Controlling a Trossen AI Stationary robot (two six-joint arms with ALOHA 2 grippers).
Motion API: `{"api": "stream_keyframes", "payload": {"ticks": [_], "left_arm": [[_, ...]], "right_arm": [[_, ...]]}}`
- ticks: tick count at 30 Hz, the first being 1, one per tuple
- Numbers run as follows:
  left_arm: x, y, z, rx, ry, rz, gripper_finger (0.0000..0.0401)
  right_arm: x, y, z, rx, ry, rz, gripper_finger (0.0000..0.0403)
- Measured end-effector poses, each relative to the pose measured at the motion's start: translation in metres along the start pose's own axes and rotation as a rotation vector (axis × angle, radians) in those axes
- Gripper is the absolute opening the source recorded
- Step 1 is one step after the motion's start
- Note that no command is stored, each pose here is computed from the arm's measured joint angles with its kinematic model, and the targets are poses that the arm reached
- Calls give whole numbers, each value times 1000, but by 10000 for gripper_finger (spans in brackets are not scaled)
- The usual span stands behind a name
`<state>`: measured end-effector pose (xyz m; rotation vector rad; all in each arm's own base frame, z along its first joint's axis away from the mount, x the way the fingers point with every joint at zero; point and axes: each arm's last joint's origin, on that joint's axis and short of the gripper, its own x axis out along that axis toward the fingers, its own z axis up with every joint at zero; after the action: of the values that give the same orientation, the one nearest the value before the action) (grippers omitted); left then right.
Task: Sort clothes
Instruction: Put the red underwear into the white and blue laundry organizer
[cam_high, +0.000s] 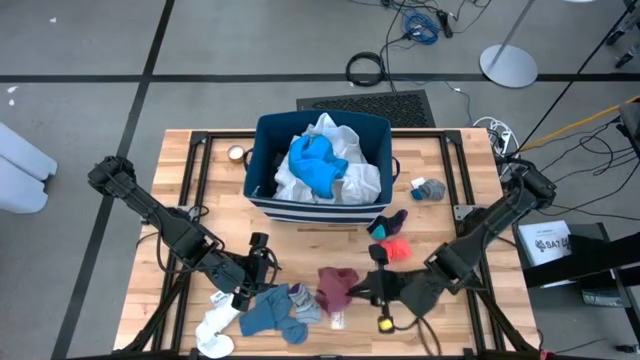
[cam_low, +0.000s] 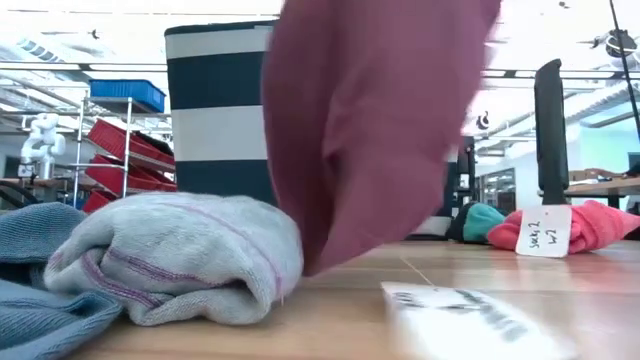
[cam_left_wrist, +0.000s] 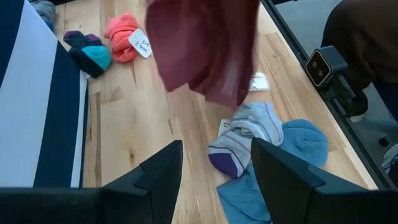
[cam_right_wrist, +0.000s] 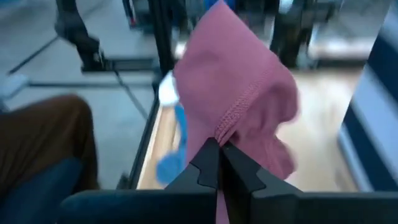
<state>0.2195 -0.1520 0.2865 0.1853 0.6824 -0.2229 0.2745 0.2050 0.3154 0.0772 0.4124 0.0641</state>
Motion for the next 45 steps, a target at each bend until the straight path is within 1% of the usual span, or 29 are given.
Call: {"api": "stream_keyframes", "payload": {"ticks": [3,7,14,18,22,26,28,30,33,37,42,45], "left_arm": [[0,0,0,0,0,0,200],[0,0,0,0,0,0,200],[0,0,0,0,-1,0,200],[0,0,0,1,0,0,200],[0,0,0,0,0,0,200],[0,0,0,1,0,0,200],[0,0,0,1,0,0,200],[0,0,0,1,0,0,200],[0,0,0,1,0,0,200],[0,0,0,2,0,0,200],[0,0,0,2,0,0,200],[0,0,0,2,0,1,200]], "right_arm": [[-3,6,8,-61,-104,-20,0],[-5,7,18,-110,-193,-47,0],[-1,-7,39,-205,-336,-179,0],[-2,-22,59,-242,-456,-244,0],[-15,-41,83,-252,-603,-316,0],[-40,-62,109,-265,-796,-342,0],[-55,-76,121,-249,-893,-381,0],[-69,-93,131,-228,-958,-435,0],[-86,-122,141,-192,-992,-521,0],[-98,-159,146,-124,-964,-604,0],[-91,-199,139,-12,-835,-665,0],[-82,-216,130,28,-714,-699,0]]}}
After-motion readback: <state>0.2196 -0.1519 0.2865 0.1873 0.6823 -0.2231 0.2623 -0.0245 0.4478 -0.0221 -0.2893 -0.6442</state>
